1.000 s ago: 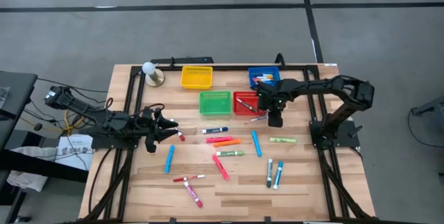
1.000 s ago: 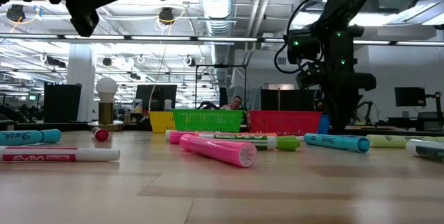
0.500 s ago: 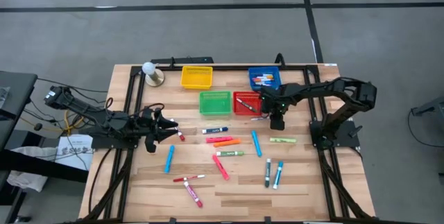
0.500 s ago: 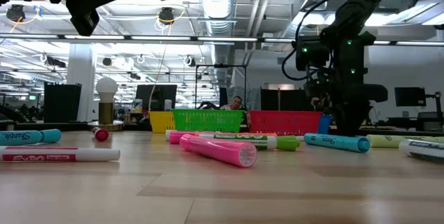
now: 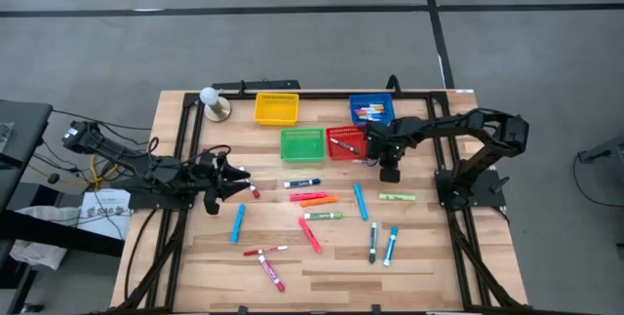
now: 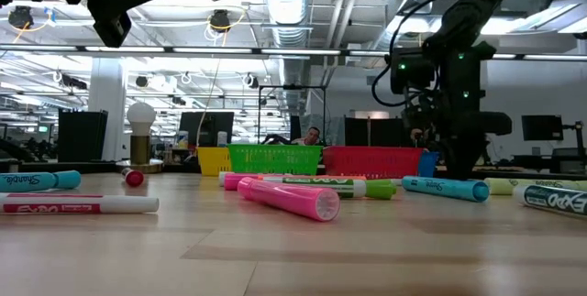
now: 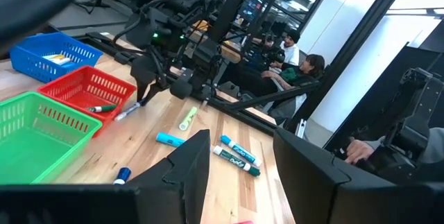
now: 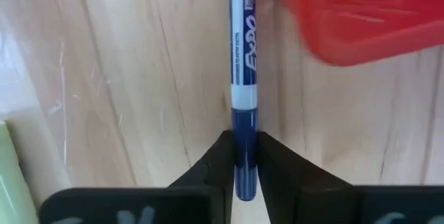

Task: Pick & Place Markers
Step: Put the blue marker into the red bin

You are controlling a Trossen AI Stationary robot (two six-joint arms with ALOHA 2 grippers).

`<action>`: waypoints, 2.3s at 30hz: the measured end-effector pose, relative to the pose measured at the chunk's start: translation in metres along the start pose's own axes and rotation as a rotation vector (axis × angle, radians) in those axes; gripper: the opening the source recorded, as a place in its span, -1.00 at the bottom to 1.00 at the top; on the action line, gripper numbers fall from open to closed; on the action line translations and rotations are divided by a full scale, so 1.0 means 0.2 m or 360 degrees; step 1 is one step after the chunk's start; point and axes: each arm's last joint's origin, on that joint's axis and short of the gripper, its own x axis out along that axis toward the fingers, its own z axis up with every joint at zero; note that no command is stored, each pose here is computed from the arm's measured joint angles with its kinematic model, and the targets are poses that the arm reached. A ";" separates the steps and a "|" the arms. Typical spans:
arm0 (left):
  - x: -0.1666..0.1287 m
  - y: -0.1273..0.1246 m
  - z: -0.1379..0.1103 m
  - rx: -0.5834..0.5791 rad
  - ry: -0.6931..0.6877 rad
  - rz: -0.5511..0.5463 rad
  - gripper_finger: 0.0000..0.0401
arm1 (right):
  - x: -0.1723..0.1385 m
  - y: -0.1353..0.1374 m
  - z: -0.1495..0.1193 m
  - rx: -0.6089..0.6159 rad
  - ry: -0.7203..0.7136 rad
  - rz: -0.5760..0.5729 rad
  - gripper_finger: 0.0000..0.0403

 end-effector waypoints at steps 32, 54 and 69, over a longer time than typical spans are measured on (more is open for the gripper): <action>0.00 0.00 0.00 -0.0005 -0.0015 -0.0007 -0.21 | -0.58 0.00 0.27 0.0090 -0.0611 -0.0284 -0.84; 0.00 -0.01 0.01 -0.0016 -0.0030 -0.0015 -0.21 | -0.29 -0.10 0.34 0.0311 -0.0197 -0.0033 -0.77; 0.00 -0.01 0.01 -0.0023 -0.0042 -0.0020 -0.21 | -0.28 -0.10 0.34 0.0340 -0.0220 0.0036 -0.70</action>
